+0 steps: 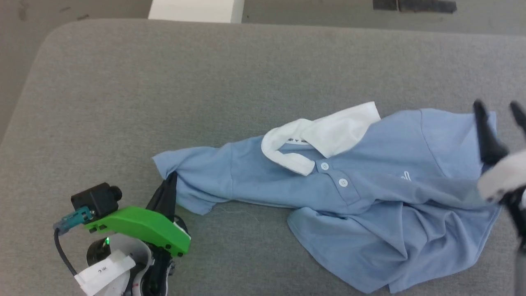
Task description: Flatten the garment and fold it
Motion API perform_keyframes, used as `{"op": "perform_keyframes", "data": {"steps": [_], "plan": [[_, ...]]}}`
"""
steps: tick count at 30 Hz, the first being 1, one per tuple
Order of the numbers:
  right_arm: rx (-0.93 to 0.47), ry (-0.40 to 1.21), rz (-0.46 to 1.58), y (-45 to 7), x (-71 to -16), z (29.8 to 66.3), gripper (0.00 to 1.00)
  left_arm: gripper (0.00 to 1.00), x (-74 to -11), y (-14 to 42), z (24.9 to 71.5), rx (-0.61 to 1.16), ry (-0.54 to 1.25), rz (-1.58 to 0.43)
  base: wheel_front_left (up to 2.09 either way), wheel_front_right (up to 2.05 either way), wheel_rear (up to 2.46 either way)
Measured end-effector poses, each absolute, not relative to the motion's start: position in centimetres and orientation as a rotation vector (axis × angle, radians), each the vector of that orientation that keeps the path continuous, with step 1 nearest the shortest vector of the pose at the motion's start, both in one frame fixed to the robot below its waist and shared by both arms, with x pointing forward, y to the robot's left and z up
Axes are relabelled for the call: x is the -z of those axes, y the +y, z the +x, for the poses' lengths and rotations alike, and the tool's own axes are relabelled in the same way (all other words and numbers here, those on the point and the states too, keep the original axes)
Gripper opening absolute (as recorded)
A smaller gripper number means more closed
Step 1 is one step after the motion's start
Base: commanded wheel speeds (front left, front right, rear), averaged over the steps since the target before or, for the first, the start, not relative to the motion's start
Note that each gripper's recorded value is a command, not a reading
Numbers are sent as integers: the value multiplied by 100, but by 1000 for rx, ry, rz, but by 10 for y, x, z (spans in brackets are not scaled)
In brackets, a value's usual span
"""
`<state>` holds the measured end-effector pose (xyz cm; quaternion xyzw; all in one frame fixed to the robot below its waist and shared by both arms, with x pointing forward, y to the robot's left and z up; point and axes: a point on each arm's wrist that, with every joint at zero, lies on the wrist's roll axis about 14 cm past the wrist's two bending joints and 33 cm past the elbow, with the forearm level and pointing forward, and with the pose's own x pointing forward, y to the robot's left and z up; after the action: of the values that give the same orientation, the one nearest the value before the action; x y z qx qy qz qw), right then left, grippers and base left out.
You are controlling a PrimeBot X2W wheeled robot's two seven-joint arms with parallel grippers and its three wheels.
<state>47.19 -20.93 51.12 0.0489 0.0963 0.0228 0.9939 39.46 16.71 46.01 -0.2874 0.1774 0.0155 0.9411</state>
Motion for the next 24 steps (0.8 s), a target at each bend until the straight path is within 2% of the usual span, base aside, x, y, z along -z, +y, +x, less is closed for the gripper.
{"op": "perform_keyframes", "data": {"steps": [5,11,14,24], "plan": [[-5,413,63,-233,-486,492,100,0,-455,157,410,-1,371,-579,0,0,0],[73,766,40,-262,-421,478,100,0,-444,147,426,24,390,-573,0,0,0],[98,830,26,-272,-406,477,100,0,-438,146,430,26,404,-570,0,0,0],[120,867,32,-276,-372,487,100,0,-419,149,428,1,457,-565,0,0,0]]}}
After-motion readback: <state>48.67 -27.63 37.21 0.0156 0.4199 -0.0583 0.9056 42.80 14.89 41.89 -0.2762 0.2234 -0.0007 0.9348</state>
